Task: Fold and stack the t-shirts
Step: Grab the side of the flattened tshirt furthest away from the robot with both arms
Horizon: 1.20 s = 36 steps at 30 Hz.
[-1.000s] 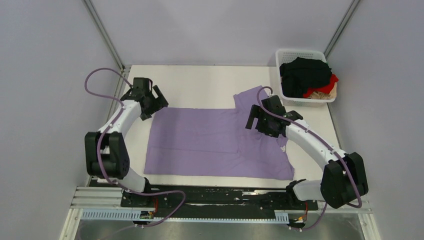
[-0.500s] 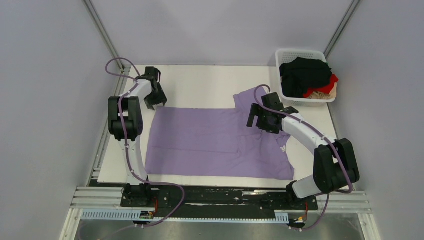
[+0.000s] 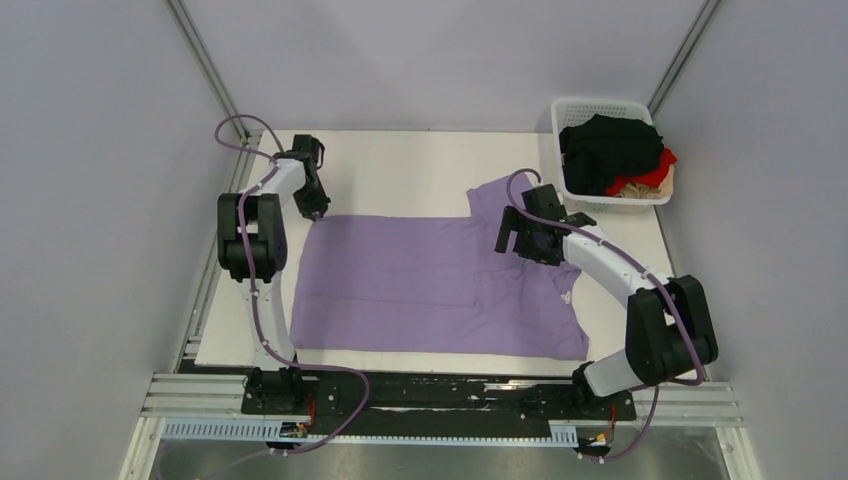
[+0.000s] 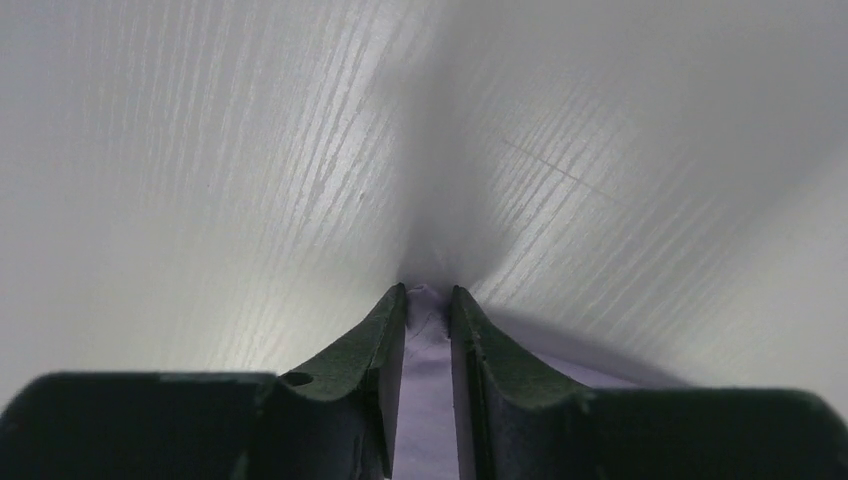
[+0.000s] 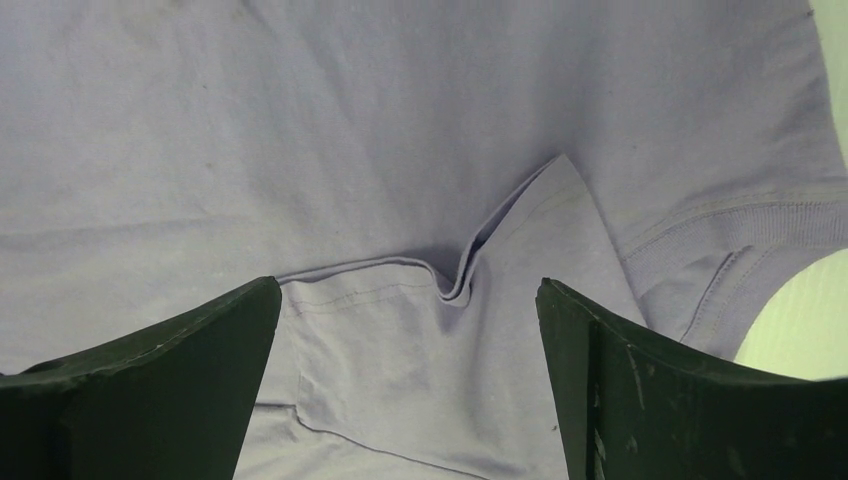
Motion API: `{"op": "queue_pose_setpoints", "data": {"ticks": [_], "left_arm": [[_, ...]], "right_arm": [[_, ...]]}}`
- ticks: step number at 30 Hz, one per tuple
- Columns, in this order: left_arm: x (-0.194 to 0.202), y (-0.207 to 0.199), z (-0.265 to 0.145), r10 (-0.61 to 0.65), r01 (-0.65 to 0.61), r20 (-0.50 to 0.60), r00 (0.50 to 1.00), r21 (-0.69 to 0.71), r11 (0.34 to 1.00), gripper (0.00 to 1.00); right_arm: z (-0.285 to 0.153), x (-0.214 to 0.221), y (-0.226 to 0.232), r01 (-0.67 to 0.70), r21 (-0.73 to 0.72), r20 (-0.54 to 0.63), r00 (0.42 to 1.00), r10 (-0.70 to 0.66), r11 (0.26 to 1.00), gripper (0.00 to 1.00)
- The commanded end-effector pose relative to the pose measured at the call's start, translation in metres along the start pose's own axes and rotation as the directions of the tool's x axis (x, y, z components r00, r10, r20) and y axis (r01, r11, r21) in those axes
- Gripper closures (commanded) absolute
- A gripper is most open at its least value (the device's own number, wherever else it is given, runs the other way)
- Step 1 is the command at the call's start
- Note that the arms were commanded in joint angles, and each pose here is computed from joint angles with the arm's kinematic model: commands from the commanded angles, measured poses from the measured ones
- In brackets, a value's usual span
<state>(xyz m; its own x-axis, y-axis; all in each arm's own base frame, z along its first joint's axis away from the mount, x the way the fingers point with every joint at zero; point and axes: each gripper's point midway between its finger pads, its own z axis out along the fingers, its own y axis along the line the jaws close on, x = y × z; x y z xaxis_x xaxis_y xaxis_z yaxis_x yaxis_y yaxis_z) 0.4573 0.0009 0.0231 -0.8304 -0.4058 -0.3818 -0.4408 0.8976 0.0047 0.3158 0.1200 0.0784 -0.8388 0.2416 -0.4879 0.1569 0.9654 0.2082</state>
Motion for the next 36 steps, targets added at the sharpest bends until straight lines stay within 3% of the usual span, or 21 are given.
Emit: {"op": "queue_pose_setpoints", "data": {"ticks": [1,3,5,9,14,16,22,32,36], "left_arm": [[0.018,0.004,0.003,0.051,-0.053,-0.061,0.997,-0.024,0.998,0.79],[0.016,0.002,0.002,0.052,-0.053,-0.059,0.997,-0.023,0.998,0.93],[0.013,0.001,-0.001,0.049,-0.050,-0.052,0.997,-0.020,0.999,1.00],[0.005,-0.003,-0.015,0.051,-0.051,-0.018,0.999,-0.007,0.999,1.00],[-0.002,-0.002,-0.034,0.049,-0.049,0.023,0.999,0.007,0.999,1.00],[-0.003,-0.002,-0.040,0.041,-0.041,0.035,0.999,0.011,0.999,1.00],[0.000,-0.003,-0.054,0.040,-0.042,0.056,0.998,0.034,0.999,1.00],[0.010,-0.004,-0.056,0.044,-0.047,0.048,0.998,0.053,0.998,1.00],[0.011,-0.006,-0.059,0.039,-0.041,0.047,0.998,0.060,0.997,1.00]], "right_arm": [[0.000,-0.041,0.008,-0.008,0.011,0.110,0.994,0.006,1.000,0.00],[0.004,-0.059,0.012,-0.016,0.019,0.144,0.989,0.013,1.000,0.00],[0.011,-0.081,0.017,-0.016,0.028,0.176,0.984,0.011,0.999,0.00],[0.030,-0.142,0.032,-0.037,0.030,0.243,0.970,0.028,0.999,0.01],[0.075,-0.199,0.033,0.013,0.114,0.297,0.954,-0.046,0.993,0.07],[0.106,-0.206,0.027,0.021,0.150,0.279,0.958,-0.063,0.988,0.14],[0.152,-0.232,0.025,0.044,0.144,0.284,0.955,-0.084,0.989,0.18],[0.179,-0.200,0.012,0.092,0.173,0.193,0.973,-0.126,0.981,0.26],[0.168,-0.184,0.009,0.093,0.167,0.165,0.979,-0.121,0.982,0.39]]}}
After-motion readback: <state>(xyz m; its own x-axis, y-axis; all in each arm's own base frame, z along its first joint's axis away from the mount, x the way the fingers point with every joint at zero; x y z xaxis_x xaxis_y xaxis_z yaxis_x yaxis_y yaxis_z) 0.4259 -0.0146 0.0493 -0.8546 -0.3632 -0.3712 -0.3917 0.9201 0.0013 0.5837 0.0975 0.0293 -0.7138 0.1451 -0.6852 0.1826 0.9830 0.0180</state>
